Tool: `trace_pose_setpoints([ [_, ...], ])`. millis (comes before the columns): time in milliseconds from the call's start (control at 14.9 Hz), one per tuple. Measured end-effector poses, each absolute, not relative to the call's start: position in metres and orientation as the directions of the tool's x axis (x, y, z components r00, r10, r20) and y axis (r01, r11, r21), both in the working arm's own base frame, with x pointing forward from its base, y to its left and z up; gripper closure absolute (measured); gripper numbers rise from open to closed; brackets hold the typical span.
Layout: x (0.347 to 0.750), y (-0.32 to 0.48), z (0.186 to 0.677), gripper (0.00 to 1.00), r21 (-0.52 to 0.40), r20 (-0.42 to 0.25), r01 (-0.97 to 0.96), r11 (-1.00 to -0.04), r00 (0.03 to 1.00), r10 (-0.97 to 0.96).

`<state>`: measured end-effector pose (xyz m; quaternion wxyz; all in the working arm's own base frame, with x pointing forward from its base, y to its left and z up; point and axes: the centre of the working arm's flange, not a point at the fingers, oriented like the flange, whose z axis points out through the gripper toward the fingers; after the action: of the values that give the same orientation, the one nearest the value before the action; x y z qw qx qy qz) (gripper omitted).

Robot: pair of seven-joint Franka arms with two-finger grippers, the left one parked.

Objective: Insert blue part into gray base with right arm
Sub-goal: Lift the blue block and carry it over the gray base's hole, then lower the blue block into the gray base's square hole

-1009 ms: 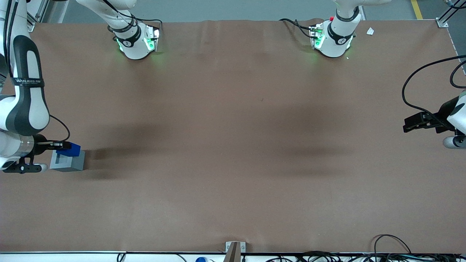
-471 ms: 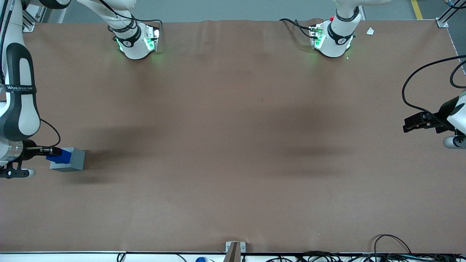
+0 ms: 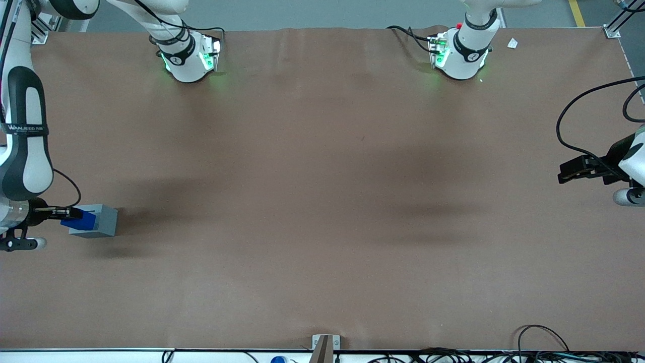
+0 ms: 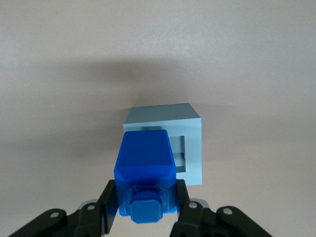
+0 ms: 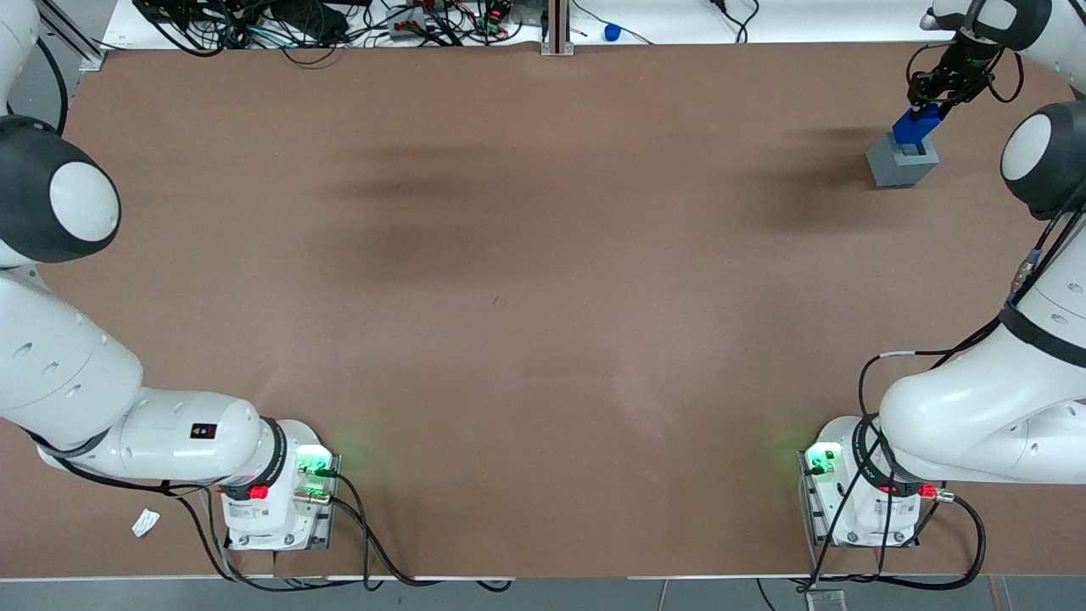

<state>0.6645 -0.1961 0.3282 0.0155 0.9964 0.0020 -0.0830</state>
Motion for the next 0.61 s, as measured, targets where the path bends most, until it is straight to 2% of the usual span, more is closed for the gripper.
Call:
trace_pose_setpoints([
  [605, 0.6641, -0.1978, 0.3261, 0.49, 0.038, -0.172, 0.01, -0.999, 0.985, 0.004],
])
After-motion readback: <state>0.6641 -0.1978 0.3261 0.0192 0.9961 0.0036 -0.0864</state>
